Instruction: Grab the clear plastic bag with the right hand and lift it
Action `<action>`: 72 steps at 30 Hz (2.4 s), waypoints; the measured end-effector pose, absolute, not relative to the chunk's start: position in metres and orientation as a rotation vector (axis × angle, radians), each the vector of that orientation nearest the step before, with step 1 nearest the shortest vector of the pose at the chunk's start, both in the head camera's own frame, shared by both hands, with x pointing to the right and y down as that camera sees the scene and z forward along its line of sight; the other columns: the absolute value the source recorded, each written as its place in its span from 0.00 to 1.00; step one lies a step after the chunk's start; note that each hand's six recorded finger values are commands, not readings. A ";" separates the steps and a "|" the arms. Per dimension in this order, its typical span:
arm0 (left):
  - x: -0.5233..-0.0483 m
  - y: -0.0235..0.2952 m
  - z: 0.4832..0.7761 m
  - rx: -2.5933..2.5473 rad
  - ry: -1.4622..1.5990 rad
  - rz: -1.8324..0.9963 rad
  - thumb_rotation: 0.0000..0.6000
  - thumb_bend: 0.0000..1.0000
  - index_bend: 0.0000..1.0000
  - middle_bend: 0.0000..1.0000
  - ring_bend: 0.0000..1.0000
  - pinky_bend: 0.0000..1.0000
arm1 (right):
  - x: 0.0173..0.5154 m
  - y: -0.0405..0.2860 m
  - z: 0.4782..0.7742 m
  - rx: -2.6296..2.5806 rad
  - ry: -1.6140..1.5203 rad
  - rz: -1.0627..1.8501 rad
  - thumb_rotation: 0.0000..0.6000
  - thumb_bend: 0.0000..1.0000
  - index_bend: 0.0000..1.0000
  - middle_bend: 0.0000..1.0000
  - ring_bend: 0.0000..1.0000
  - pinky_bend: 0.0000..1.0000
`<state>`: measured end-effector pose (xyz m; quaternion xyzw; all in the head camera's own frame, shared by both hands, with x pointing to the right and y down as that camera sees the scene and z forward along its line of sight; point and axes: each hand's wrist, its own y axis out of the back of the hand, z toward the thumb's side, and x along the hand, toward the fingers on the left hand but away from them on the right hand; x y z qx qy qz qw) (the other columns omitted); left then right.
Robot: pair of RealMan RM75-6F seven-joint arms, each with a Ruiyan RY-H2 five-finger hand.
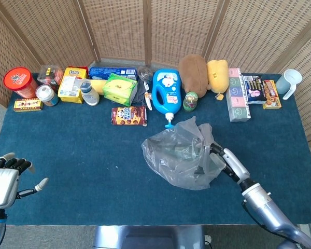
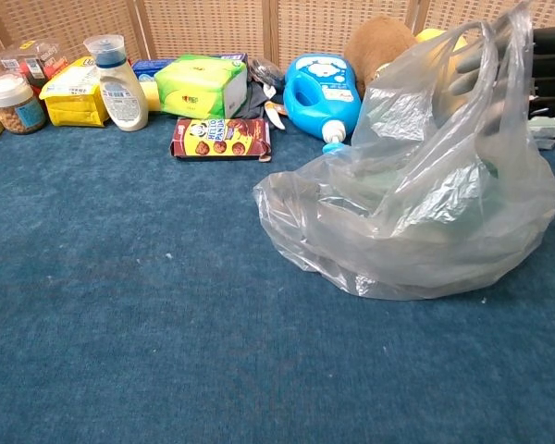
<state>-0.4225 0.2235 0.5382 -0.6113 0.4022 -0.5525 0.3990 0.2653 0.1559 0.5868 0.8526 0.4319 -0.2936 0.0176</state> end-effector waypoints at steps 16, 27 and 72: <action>-0.428 0.222 0.544 -1.550 1.024 -1.409 0.00 0.17 0.54 0.50 0.41 0.20 | 0.224 0.143 0.574 2.505 1.255 -0.632 0.01 0.38 0.24 0.24 0.22 0.26; -0.430 0.221 0.545 -1.549 1.026 -1.408 0.00 0.17 0.54 0.50 0.41 0.20 | 0.205 0.140 0.570 2.278 1.198 -0.397 0.00 0.38 0.27 0.30 0.29 0.32; -0.429 0.225 0.549 -1.570 1.015 -1.427 0.00 0.17 0.54 0.50 0.41 0.20 | 0.165 0.086 0.550 1.800 1.197 0.047 0.40 0.42 0.40 0.47 0.56 0.70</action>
